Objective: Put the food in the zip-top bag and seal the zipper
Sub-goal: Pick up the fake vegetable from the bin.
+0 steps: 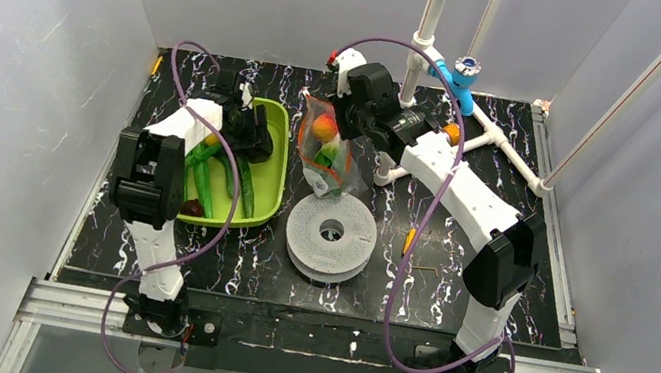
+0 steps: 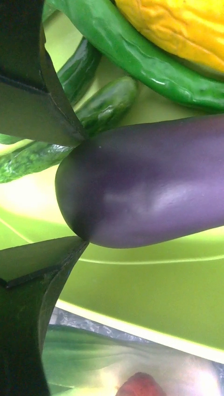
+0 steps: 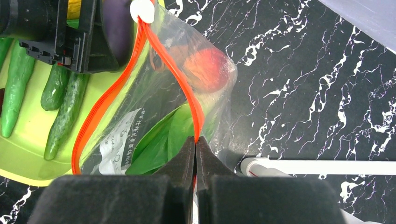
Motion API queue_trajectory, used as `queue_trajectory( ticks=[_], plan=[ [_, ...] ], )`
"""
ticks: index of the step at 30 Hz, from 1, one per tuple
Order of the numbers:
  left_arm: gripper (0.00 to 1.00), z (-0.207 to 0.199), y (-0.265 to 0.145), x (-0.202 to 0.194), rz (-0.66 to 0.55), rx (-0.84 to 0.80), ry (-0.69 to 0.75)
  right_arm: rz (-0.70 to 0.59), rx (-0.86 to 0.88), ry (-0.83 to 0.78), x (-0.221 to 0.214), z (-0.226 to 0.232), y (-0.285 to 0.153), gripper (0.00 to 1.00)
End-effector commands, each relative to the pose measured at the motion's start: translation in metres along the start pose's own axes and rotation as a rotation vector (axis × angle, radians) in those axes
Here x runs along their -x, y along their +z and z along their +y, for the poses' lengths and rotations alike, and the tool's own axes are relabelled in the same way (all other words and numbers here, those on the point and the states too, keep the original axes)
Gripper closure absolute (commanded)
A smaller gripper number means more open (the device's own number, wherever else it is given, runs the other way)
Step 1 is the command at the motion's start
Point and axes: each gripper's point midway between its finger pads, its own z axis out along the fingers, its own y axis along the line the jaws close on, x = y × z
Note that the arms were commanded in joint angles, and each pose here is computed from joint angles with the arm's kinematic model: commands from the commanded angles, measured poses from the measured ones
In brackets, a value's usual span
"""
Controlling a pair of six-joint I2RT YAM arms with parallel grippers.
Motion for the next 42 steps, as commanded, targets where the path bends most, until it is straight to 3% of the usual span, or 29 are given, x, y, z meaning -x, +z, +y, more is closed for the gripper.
queue_trajectory(
  ticks=[1, 7, 14, 21, 23, 24, 25, 38, 42],
  plan=[
    [0.43, 0.006, 0.015, -0.01, 0.072, 0.017, 0.026, -0.039, -0.007, 0.002, 0.019, -0.001, -0.007, 0.99],
    [0.35, 0.004, 0.01, -0.004, 0.052, 0.014, 0.044, -0.021, -0.004, -0.004, 0.014, 0.003, -0.005, 0.99],
    [0.34, 0.0, 0.001, 0.003, 0.018, 0.008, 0.064, -0.017, 0.002, -0.013, 0.017, 0.008, -0.005, 0.99],
    [0.27, -0.011, -0.02, 0.025, -0.07, 0.003, -0.012, -0.027, -0.002, -0.023, 0.02, 0.008, -0.007, 0.99],
    [0.19, -0.012, -0.026, 0.033, -0.101, 0.015, -0.034, -0.027, 0.004, -0.02, 0.021, 0.009, -0.007, 0.99],
    [0.08, -0.012, -0.028, 0.036, -0.112, 0.022, -0.042, -0.028, 0.005, -0.018, 0.021, 0.009, -0.008, 0.99],
    [0.05, -0.012, -0.029, 0.039, -0.12, 0.024, -0.052, -0.027, 0.006, -0.018, 0.02, 0.01, -0.008, 0.99],
    [0.13, 0.0, 0.013, 0.041, -0.062, 0.082, -0.067, -0.032, 0.011, -0.018, 0.022, 0.011, -0.008, 0.99],
    [0.27, 0.002, 0.021, 0.037, -0.037, 0.076, -0.036, -0.03, 0.01, -0.018, 0.022, 0.01, -0.009, 0.99]
  ],
)
